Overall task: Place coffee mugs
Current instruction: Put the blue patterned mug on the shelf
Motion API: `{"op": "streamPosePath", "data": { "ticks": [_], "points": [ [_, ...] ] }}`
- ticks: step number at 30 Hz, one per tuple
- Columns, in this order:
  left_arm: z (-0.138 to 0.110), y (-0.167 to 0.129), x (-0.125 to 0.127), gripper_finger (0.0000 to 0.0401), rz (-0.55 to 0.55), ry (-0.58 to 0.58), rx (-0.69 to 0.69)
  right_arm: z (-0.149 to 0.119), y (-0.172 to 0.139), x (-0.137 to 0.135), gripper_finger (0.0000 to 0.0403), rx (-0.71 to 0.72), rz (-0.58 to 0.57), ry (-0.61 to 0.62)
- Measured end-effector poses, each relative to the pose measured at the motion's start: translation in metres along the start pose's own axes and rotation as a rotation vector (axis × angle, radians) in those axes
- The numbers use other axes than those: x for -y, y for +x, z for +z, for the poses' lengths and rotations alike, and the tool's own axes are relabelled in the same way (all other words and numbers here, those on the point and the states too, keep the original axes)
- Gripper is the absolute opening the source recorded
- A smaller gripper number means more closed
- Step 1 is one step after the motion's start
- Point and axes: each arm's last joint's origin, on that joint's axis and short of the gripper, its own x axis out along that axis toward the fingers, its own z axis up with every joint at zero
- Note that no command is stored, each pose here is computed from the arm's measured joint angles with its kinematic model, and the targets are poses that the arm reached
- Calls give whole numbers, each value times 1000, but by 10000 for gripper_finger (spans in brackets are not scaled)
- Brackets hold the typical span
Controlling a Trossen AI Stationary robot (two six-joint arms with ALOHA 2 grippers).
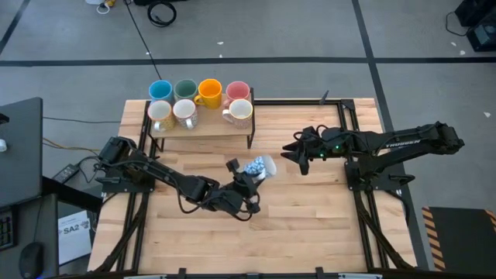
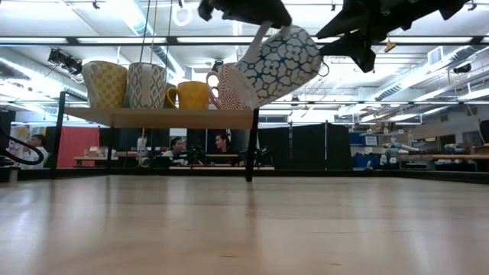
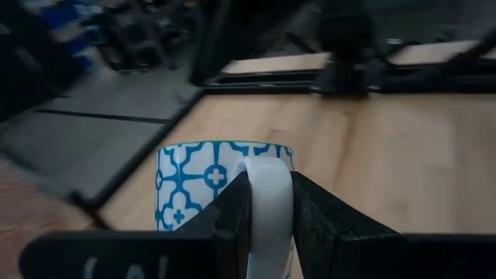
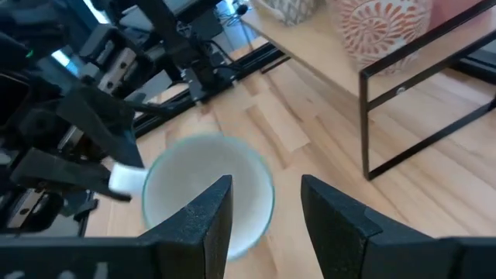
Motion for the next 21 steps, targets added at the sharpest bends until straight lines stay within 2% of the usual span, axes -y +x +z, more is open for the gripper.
{"op": "streamPosePath", "data": {
  "ticks": [5,11,17,21],
  "points": [
    [-1,0,4,76,-159,17,-18,-2,1,-2,159,-38,58,-53],
    [-1,-1,9,77,-301,56,-26,-14,14,-6,159,-159,180,-174],
    [-1,-2,10,77,-369,57,-30,-28,26,-13,159,-235,250,-340],
    [-1,-2,11,78,-377,55,-28,-35,30,-19,159,-252,280,-408]
  ]
}}
